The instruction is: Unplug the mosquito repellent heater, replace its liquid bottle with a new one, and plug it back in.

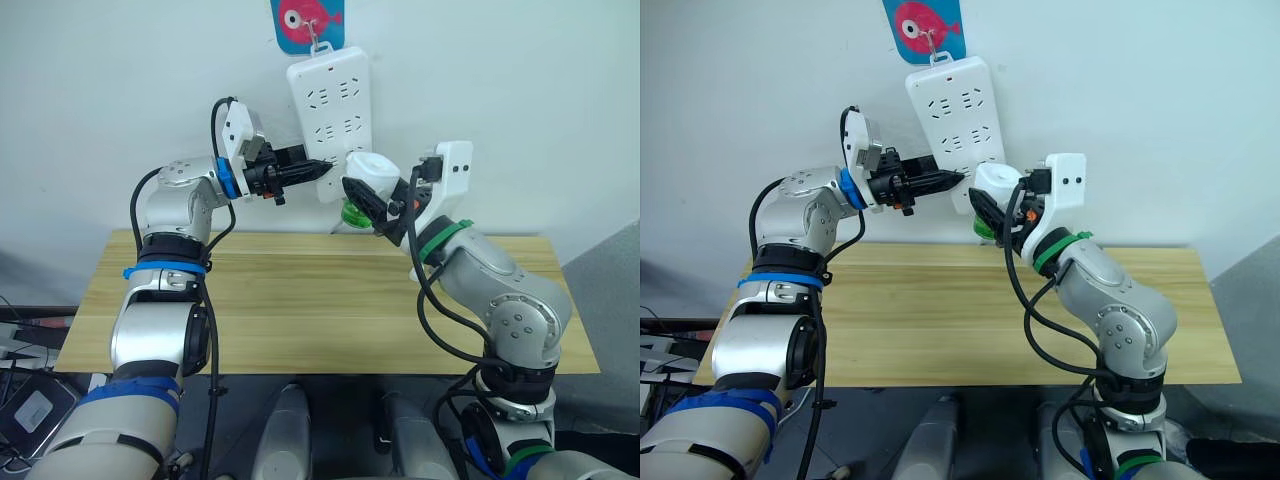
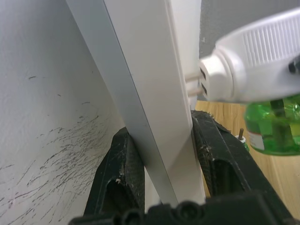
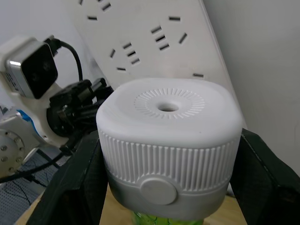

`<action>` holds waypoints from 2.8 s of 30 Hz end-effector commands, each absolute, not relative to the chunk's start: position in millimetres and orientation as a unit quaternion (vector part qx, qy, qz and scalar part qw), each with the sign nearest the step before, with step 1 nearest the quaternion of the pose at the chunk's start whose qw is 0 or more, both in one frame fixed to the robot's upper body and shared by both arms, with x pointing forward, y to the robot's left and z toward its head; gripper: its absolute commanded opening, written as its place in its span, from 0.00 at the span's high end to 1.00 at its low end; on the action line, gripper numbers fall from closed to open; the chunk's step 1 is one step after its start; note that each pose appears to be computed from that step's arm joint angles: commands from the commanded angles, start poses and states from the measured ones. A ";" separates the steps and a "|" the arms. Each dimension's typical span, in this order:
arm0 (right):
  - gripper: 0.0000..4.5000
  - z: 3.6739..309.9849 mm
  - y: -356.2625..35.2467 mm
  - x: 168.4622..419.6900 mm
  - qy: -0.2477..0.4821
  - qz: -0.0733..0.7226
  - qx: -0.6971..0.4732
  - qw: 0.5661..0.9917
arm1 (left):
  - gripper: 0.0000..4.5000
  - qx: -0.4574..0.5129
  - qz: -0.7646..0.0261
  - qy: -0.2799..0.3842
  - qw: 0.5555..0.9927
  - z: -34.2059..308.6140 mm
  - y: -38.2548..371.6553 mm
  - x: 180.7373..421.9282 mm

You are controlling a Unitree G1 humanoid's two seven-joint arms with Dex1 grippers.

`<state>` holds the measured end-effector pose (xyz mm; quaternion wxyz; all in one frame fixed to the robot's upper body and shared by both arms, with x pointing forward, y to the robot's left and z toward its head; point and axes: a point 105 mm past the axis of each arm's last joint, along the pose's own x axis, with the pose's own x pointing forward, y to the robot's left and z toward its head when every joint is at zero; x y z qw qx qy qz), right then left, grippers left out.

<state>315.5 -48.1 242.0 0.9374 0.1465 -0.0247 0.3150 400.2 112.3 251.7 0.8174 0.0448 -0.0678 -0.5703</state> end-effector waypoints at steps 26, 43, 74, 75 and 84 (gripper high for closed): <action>0.31 261.8 -42.3 317.9 -0.061 0.318 0.163 0.932 | 0.71 0.064 -0.593 -0.085 0.798 257.8 103.7 392.7; 0.31 244.6 -50.8 337.7 -0.084 0.246 -0.016 0.966 | 0.71 0.060 -0.603 -0.083 0.791 256.6 99.4 389.3; 0.31 254.1 -43.3 363.2 -0.087 0.220 -0.028 0.971 | 0.71 0.048 -0.624 -0.082 0.776 257.0 88.4 383.5; 0.31 255.2 -42.4 362.9 -0.089 0.224 -0.020 0.970 | 0.71 0.049 -0.622 -0.082 0.777 256.9 88.6 384.2; 0.31 257.6 -44.6 346.5 -0.102 0.250 -0.009 0.963 | 0.71 0.061 -0.580 -0.092 0.807 254.1 97.3 397.3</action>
